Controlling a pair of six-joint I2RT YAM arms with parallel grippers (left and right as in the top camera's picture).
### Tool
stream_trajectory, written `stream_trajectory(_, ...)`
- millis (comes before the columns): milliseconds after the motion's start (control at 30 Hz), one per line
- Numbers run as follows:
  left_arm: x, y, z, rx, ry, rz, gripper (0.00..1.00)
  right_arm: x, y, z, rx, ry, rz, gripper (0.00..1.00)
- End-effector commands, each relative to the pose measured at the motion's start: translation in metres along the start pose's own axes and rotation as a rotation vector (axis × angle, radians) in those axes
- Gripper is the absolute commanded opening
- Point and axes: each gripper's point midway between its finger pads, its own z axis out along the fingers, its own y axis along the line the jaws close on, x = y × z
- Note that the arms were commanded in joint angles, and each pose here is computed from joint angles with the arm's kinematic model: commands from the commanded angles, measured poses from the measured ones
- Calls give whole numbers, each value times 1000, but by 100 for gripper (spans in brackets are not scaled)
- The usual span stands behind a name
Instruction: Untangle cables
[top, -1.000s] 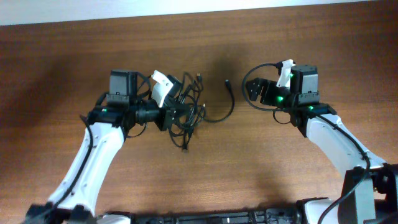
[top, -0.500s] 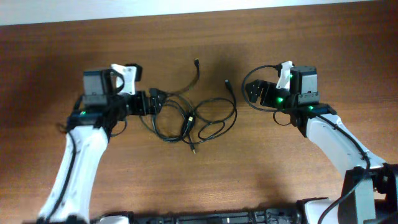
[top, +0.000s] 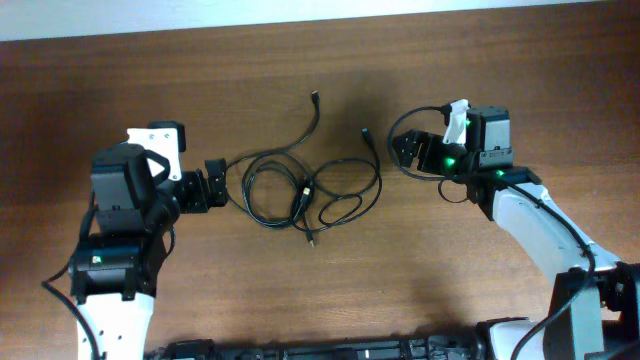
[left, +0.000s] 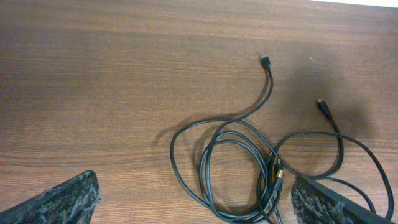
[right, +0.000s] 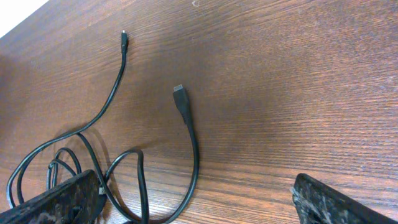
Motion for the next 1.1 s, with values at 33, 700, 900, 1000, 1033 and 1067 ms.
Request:
stream_trajectory(33, -18, 1, -35, -31, -125, 2, 99, -7, 0, 0, -1, -27, -7, 98)
stream_trajectory(700, 13, 15, -58, -124, -56, -9, 99, -6, 101, 0, -285, -18, -235, 99)
stream_trajectory(900, 13, 15, -58, -124, -56, -9, 99, -1, 100, 4, -246, -16, -258, 99)
stream_trajectory(1000, 13, 15, -58, -124, -56, -9, 99, 5, 93, 5, -216, 10, -243, 99)
stream_trajectory(1033, 13, 15, -58, -124, -56, -9, 99, 4, 90, 6, -200, 8, -240, 99)
stream_trajectory(1067, 13, 15, -58, -124, -56, -9, 99, 3, 89, 6, -188, 2, -241, 99)
